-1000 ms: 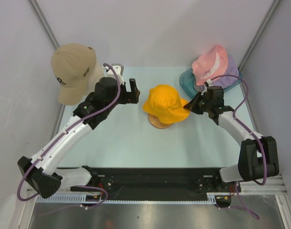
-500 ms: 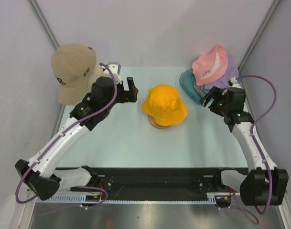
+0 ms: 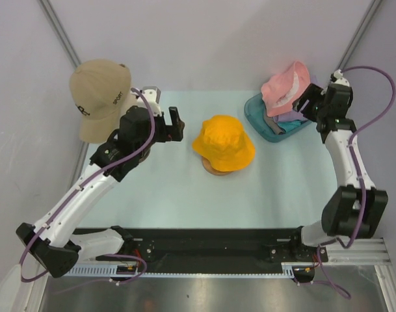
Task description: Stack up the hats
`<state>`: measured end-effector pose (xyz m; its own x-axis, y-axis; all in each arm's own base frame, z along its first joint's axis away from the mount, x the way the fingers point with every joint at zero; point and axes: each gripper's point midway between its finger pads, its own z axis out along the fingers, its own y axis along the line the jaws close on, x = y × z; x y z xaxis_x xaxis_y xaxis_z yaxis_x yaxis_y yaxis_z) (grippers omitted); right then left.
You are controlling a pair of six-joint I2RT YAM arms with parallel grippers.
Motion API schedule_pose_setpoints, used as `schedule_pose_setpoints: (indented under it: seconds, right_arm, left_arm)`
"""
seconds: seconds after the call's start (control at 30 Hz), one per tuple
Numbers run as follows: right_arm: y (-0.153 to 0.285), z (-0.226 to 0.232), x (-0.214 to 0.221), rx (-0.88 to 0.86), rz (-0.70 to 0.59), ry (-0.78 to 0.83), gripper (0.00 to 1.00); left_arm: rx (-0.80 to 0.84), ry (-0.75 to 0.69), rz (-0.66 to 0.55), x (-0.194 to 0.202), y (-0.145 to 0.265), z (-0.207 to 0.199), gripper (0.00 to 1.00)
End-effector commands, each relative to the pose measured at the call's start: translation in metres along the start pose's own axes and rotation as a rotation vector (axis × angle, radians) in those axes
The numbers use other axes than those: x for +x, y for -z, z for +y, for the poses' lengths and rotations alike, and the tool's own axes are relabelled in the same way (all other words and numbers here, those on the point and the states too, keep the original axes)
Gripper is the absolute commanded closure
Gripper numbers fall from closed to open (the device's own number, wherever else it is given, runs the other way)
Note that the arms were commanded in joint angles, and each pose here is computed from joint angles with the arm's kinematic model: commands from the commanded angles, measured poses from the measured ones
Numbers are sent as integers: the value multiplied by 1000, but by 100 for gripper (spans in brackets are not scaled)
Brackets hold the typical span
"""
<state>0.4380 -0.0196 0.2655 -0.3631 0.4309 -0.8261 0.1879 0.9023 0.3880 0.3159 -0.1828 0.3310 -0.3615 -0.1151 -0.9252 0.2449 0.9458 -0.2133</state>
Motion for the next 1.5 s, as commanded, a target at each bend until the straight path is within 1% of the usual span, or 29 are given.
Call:
schedule_pose_setpoints:
  seconds: [0.0,0.03,0.1,0.2,0.23,0.3,0.33,0.37,0.43,0.47,0.5,0.53,0.57,0.6,0.67,0.7,0.77,0.83,0.9,0.93,0.97,1.03,1.13,1.2,1.23,1.33,1.37,1.43,1.47]
  right_arm:
    - [-36,16,-42,-79,-70,-49,26]
    - [-57,16,-41,-85,-52,-76,26]
    - [-78,18,-35,-108,-20,-98,27]
    - [-117,15,-30,-109,0,-141,28]
    - [-136,9,-19,-99,19,-150,28]
    - [-149,13,-28,-111,-1,-158,28]
    - [-166,8,-16,-102,16,-161,29]
    - [-170,14,-32,-115,-16,-151,29]
    - [-184,13,-33,-107,-11,-147,29]
    - [-201,6,-19,-92,21,-153,30]
    - [-204,13,-34,-107,-1,-147,30]
    - [-209,15,-37,-109,-6,-147,30]
    - [-225,8,-22,-93,22,-152,31]
    - [-226,14,-37,-102,-5,-154,31]
    - [-245,8,-24,-78,19,-164,32]
    - [-247,11,-31,-84,12,-167,32]
    - [-260,8,-20,-69,30,-168,33]
    - [-262,13,-19,-79,31,-173,35]
    - [-263,16,-19,-89,25,-173,43]
    - [-263,18,-17,-94,29,-170,58]
    - [-262,22,-16,-100,30,-170,68]
    - [-260,26,-15,-111,34,-175,83]
    - [-253,41,-20,-159,40,-182,100]
    - [-242,62,-35,-201,12,-166,100]
    - [-225,78,-58,-233,-35,-148,100]
    - [-192,113,-98,-307,-130,-121,100]
    - [-170,127,-121,-343,-177,-128,100]
    - [-141,154,-143,-410,-221,-121,100]
    - [-117,169,-160,-448,-255,-115,100]
  left_arm:
    - [20,-23,-19,-2,-8,-5,0]
    - [24,-24,-16,-2,-18,-8,0]
    - [27,-25,-25,-9,-29,-13,0]
    - [31,-26,1,-12,-52,-19,0]
    - [35,-27,13,-12,-63,-22,0]
    - [41,-33,17,-14,-71,-24,0]
    - [43,-32,7,-19,-73,-25,0]
    - [40,-41,22,-14,-82,-24,0]
    - [29,-34,14,-21,-88,-18,0]
    - [22,-33,28,-18,-96,-16,0]
    - [14,-29,39,-18,-100,-11,0]
    - [10,-23,36,-23,-102,-10,0]
    - [2,-22,45,-21,-106,-7,0]
    - [-13,-18,47,-22,-109,-2,0]
    - [-25,-10,40,-25,-111,2,0]
    - [-39,-5,42,-24,-114,7,0]
    - [-50,16,47,-24,-116,10,0]
    - [-63,29,47,-24,-118,14,0]
    - [-72,36,45,-24,-119,16,0]
    - [-72,38,44,-25,-120,16,0]
    - [-72,40,45,-24,-121,16,0]
    - [-69,38,51,-24,-123,17,0]
    - [-69,34,52,-27,-124,17,0]
    - [-70,33,45,-31,-123,17,0]
    - [-75,32,42,-32,-122,18,0]
    - [-88,36,29,-36,-117,23,0]
    - [-92,42,17,-40,-112,25,0]
    - [-97,41,13,-39,-108,28,0]
    - [-92,42,-6,-45,-101,27,0]
